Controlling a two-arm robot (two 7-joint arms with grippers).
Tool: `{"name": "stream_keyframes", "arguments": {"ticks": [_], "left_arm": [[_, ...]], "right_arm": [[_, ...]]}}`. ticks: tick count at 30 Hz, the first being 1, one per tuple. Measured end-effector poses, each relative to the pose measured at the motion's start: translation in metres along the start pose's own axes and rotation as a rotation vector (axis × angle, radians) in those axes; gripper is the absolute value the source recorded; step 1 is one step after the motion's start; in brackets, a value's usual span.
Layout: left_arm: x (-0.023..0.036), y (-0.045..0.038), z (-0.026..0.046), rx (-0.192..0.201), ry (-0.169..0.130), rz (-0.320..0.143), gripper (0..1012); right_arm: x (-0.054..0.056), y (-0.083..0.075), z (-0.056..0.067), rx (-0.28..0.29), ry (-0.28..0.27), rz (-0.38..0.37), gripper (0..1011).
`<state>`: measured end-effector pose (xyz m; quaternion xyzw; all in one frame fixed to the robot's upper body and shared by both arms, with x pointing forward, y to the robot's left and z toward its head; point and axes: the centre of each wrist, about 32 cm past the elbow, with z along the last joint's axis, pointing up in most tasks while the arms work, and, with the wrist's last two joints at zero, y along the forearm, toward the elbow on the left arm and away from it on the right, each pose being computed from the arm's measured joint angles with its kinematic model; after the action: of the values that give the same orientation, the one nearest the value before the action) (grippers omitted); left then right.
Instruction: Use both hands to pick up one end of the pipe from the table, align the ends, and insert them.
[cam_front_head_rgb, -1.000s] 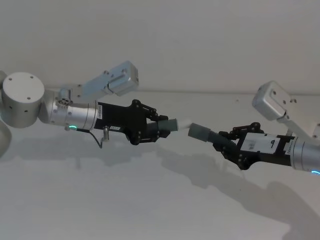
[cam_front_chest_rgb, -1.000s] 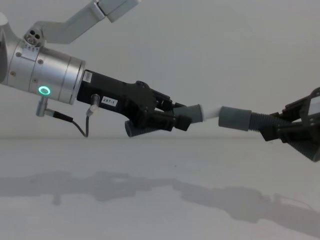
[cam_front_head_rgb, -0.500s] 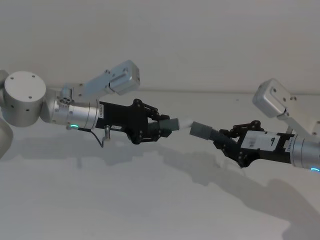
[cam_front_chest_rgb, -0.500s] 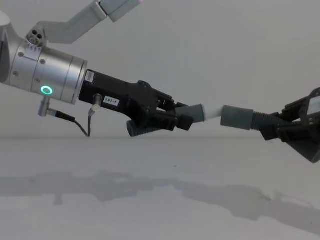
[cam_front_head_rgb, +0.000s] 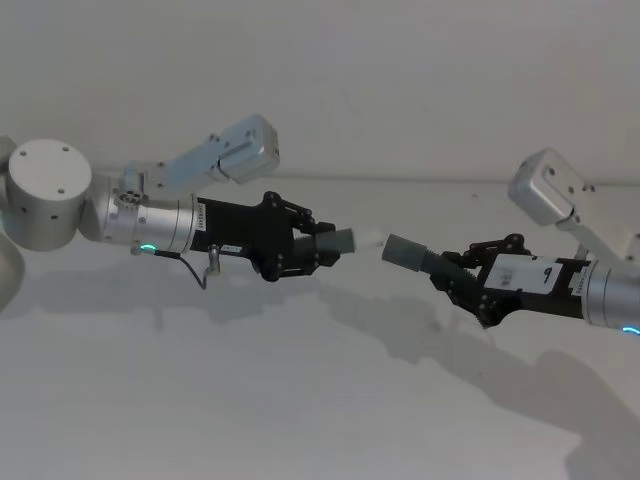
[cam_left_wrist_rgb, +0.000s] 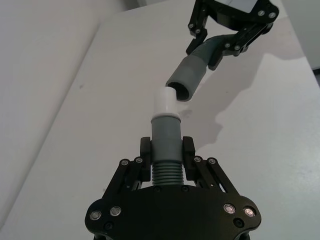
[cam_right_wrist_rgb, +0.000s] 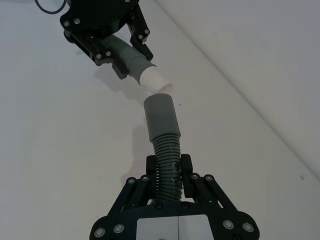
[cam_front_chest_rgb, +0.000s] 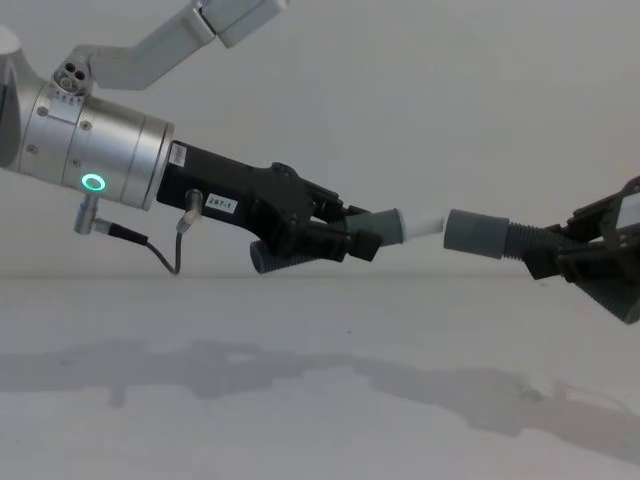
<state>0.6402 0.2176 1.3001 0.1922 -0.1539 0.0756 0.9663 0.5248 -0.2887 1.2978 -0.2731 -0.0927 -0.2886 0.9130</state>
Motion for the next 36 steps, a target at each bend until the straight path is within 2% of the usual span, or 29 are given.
{"name": "stream_keyframes", "arguments": {"ticks": [9, 22, 36], "left_arm": [[0.0002, 0.0008, -0.0003, 0.015, 0.003, 0.021, 353], [-0.0006, 0.0017, 0.0018, 0.021, 0.002, 0.028, 353], [-0.0053, 0.0026, 0.0047, 0.017, 0.001, 0.032, 353]], "right_arm": [[0.0013, -0.0006, 0.0009, -0.002, -0.001, -0.001, 283], [0.0011, -0.001, 0.0028, 0.003, -0.002, 0.002, 283], [-0.0003, -0.0007, 0.0031, -0.001, -0.008, 0.001, 283]]}}
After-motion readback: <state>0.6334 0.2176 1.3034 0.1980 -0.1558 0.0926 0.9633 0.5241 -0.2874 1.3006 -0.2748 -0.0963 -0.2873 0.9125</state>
